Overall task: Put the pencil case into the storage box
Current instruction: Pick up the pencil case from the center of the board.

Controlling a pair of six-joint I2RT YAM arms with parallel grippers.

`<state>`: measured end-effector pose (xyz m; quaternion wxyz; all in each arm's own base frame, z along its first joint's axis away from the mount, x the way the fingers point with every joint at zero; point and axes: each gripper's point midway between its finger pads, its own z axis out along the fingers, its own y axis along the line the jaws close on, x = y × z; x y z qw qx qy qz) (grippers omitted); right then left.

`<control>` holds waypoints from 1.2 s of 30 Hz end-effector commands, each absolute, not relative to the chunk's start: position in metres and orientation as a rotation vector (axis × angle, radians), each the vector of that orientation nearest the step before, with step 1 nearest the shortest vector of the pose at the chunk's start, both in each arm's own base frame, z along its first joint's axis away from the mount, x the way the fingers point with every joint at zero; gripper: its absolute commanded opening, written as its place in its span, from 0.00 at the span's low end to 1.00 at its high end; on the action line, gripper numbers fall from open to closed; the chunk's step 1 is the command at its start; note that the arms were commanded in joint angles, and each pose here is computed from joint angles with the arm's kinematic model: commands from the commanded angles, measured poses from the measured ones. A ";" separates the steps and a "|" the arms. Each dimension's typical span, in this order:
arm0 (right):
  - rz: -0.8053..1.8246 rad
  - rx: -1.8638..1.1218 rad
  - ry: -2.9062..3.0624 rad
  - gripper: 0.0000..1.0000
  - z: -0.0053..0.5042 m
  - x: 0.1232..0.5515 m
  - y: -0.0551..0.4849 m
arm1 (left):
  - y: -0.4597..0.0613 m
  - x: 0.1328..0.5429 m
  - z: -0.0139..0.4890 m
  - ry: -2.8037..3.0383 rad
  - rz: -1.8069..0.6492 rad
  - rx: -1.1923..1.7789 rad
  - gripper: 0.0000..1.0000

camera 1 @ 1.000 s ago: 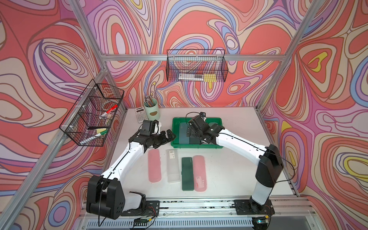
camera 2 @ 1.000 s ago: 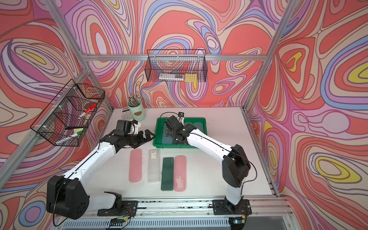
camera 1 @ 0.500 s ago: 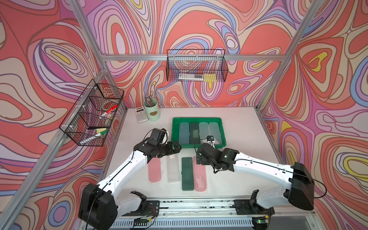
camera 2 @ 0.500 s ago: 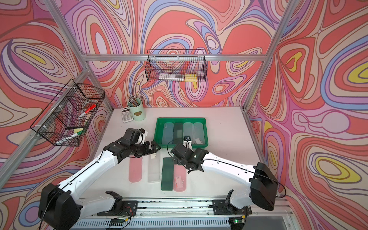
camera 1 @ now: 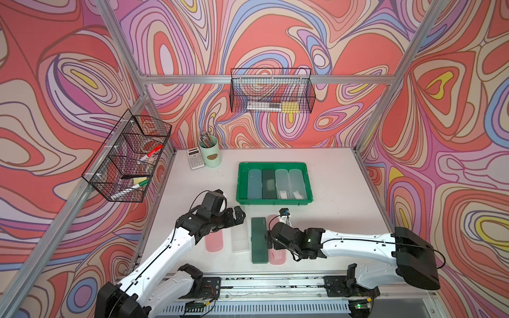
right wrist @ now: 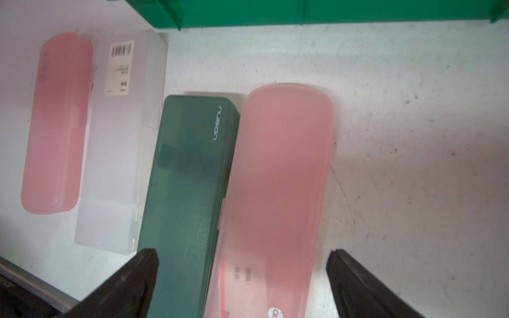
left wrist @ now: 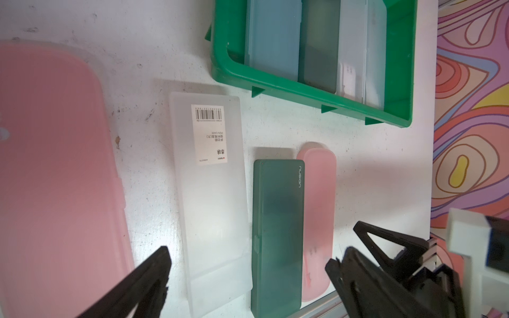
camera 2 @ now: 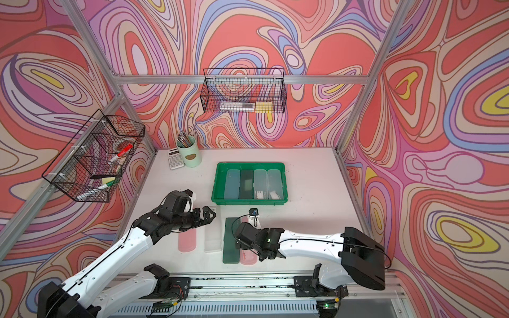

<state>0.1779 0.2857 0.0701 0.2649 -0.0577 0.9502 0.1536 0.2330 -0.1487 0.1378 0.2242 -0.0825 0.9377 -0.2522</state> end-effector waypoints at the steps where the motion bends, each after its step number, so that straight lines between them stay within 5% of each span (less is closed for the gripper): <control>1: 0.358 -0.107 2.609 0.98 0.054 0.172 0.282 | -0.147 0.227 0.127 2.622 -0.673 -0.248 0.99; 21: 0.002 0.126 2.670 0.98 0.031 0.153 0.203 | -0.161 0.236 0.134 2.618 -0.679 -0.178 0.99; 36: 0.203 0.056 2.653 0.98 0.071 0.141 0.194 | -0.162 0.238 0.136 2.607 -0.679 -0.172 0.99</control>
